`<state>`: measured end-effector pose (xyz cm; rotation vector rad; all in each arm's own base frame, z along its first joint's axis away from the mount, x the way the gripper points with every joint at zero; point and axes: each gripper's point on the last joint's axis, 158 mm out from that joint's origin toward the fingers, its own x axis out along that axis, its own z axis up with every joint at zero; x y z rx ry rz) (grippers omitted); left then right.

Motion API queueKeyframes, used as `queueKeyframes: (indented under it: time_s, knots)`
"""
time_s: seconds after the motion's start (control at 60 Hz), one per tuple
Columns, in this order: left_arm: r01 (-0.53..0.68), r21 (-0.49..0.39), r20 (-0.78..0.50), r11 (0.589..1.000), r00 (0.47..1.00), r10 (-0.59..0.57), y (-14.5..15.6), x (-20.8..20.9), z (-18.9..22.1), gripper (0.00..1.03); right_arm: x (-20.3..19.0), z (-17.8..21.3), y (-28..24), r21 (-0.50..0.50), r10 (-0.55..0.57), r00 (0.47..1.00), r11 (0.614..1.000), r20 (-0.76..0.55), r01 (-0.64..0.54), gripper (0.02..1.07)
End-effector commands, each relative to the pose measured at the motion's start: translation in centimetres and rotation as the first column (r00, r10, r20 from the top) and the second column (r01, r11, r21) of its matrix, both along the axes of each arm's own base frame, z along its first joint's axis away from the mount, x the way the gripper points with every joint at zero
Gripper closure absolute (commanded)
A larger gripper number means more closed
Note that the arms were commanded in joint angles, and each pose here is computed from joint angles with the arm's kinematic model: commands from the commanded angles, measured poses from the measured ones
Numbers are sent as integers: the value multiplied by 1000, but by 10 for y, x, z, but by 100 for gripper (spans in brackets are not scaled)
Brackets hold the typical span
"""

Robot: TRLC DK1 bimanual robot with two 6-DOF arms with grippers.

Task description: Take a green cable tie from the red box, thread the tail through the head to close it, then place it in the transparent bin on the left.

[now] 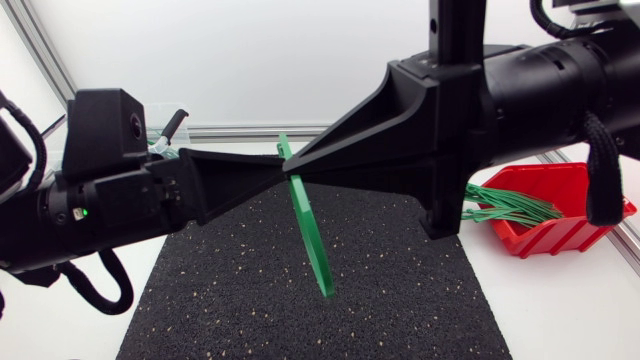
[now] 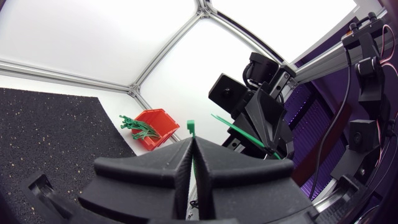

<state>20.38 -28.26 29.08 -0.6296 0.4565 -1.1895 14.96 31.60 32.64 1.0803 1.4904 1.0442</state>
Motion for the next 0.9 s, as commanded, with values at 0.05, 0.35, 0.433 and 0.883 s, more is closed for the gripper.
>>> queueKeyframes:
  time_s: [0.05,0.35,0.433,0.883]
  knots:
    - [-5,-20,56,1000,998,6,0,-3,16,99,4,-14,0,-25,-15,998,1000,-66,14,101]
    - [-15,-26,63,1000,998,17,2,-4,19,99,8,-21,-1,-31,-26,997,999,-72,24,101]
    - [-12,-24,60,1000,998,14,0,-5,18,99,7,-19,-1,-25,-23,998,999,-65,21,101]
    - [-19,0,54,1000,998,19,-4,3,9,99,-1,-13,-1,-10,-10,999,1000,-45,9,101]
